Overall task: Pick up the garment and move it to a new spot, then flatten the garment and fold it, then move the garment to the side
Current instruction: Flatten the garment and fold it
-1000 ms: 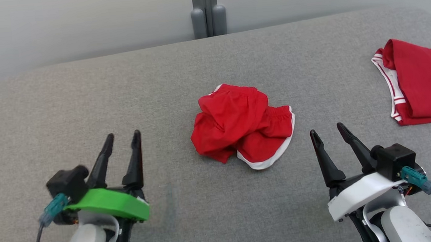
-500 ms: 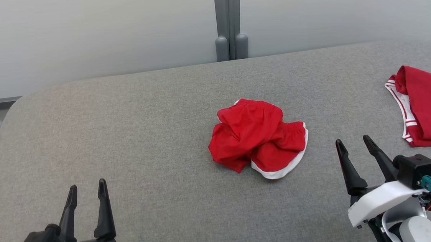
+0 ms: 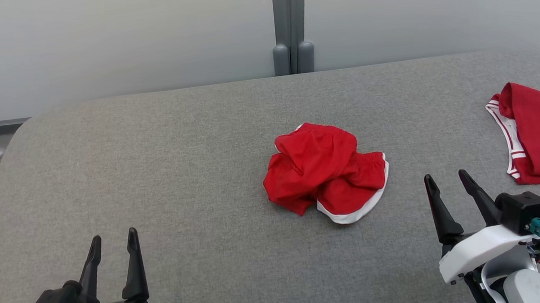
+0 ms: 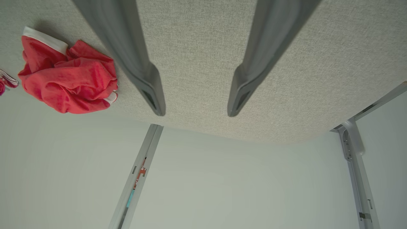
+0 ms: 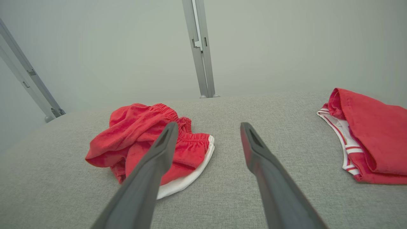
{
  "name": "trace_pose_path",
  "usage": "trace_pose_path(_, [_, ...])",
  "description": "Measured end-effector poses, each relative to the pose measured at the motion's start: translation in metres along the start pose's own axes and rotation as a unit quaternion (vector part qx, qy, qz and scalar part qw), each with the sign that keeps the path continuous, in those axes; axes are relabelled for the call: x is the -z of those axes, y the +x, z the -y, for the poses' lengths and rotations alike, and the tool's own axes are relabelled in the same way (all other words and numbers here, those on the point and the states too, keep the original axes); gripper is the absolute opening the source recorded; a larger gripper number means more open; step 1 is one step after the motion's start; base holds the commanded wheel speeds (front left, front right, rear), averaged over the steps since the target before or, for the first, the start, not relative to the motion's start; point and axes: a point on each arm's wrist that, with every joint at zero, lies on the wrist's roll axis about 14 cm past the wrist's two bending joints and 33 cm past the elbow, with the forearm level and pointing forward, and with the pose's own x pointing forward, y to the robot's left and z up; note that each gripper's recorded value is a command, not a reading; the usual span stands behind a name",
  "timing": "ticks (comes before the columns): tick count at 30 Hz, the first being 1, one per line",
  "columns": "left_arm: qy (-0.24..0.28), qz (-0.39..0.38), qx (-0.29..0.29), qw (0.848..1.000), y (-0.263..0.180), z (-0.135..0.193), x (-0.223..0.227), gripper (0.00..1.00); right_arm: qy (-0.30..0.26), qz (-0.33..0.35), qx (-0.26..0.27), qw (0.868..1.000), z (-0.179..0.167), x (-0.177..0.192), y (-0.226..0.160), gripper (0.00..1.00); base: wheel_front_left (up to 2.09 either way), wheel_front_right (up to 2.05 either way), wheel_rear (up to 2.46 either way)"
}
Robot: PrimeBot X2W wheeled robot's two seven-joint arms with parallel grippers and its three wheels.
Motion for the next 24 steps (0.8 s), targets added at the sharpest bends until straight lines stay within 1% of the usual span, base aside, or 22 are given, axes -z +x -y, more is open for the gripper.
trace_pose_path(17, [-0.001, -0.02, 0.025, 0.999, 0.006, 0.013, 0.012, 1.0, -0.002, -0.007, 0.001, 1.0, 0.002, 0.005, 0.002, 1.0, 0.0, 0.0, 0.0])
trace_pose_path(19, [0.006, -0.03, 0.049, 0.998, 0.013, 0.023, 0.016, 1.0, -0.002, -0.009, 0.0, 1.0, 0.001, 0.005, 0.004, 1.0, 0.0, 0.0, 0.0])
trace_pose_path(21, [0.017, -0.056, 0.081, 0.995, 0.026, 0.037, 0.022, 1.0, -0.004, -0.009, -0.005, 1.0, 0.0, 0.004, 0.008, 1.0, 0.0, 0.0, 0.0])
trace_pose_path(24, [0.037, -0.105, 0.118, 0.987, 0.057, 0.052, 0.027, 1.0, -0.01, -0.01, -0.012, 1.0, -0.001, 0.004, 0.015, 1.0, 0.0, 0.0, 0.0])
